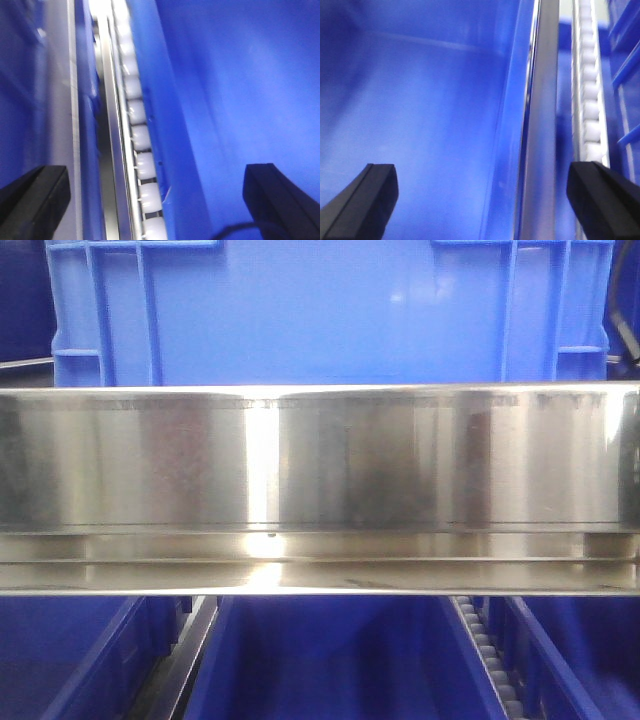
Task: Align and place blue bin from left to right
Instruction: 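Close both grippers on the side walls of the blue bin on the upper shelf, then pull the gripped blue bin off the upper shelf toward the robot with both grippers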
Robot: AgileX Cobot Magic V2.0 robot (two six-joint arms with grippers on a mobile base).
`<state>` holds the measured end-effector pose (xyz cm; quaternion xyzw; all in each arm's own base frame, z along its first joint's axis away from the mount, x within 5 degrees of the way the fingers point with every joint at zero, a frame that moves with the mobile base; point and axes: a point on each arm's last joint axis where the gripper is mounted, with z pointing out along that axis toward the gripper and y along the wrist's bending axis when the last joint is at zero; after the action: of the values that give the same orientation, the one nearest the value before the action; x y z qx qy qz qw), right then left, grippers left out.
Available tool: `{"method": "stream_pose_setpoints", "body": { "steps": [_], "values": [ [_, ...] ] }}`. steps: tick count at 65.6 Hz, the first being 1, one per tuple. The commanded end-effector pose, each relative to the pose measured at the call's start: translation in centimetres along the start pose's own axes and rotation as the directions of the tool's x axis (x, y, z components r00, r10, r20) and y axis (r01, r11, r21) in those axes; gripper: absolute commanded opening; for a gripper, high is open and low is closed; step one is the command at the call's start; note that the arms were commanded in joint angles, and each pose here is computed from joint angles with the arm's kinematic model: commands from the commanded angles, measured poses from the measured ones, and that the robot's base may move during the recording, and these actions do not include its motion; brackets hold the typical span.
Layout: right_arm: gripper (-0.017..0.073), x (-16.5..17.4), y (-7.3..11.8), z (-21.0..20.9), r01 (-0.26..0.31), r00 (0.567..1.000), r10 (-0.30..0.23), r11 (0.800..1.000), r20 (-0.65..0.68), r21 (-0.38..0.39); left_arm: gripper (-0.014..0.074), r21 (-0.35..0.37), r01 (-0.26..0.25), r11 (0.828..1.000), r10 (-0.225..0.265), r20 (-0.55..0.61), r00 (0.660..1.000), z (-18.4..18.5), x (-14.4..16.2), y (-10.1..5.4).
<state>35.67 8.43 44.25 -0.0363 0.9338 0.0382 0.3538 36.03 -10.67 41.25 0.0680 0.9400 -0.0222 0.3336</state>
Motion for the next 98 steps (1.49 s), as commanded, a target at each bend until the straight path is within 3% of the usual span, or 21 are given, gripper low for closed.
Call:
{"method": "stream_pose_setpoints", "body": {
  "steps": [1,14,49,69,98],
  "values": [
    [0.057,-0.3,-0.4,0.6,-0.013,1.0,0.013,1.0,0.007,0.018,0.0603,0.004,0.0,1.0,0.0,0.0,1.0,0.4,-0.2,-0.1],
    [0.057,-0.3,-1.3,2.5,-0.036,0.999,0.037,0.999,-0.033,0.032,0.0603,0.007,-0.001,1.0,0.001,-0.034,0.999,2.2,-0.1,-0.3],
    [0.0568,0.0,-0.9,5.5,-0.052,0.994,0.052,0.999,-0.1,0.003,0.0603,0.011,0.0,1.0,0.001,-0.064,0.998,3.5,0.0,-0.5],
    [0.0403,0.0,-0.9,5.4,-0.052,0.994,0.052,0.999,-0.097,0.002,0.0603,0.04,0.019,0.999,-0.017,-0.052,0.999,1.9,-0.7,-0.7],
    [0.0402,0.0,-0.9,5.3,-0.052,0.994,0.052,0.999,-0.096,0.002,0.0601,0.048,0.043,0.998,-0.041,-0.047,0.998,1.7,-1.0,-0.8]
  ]
}}
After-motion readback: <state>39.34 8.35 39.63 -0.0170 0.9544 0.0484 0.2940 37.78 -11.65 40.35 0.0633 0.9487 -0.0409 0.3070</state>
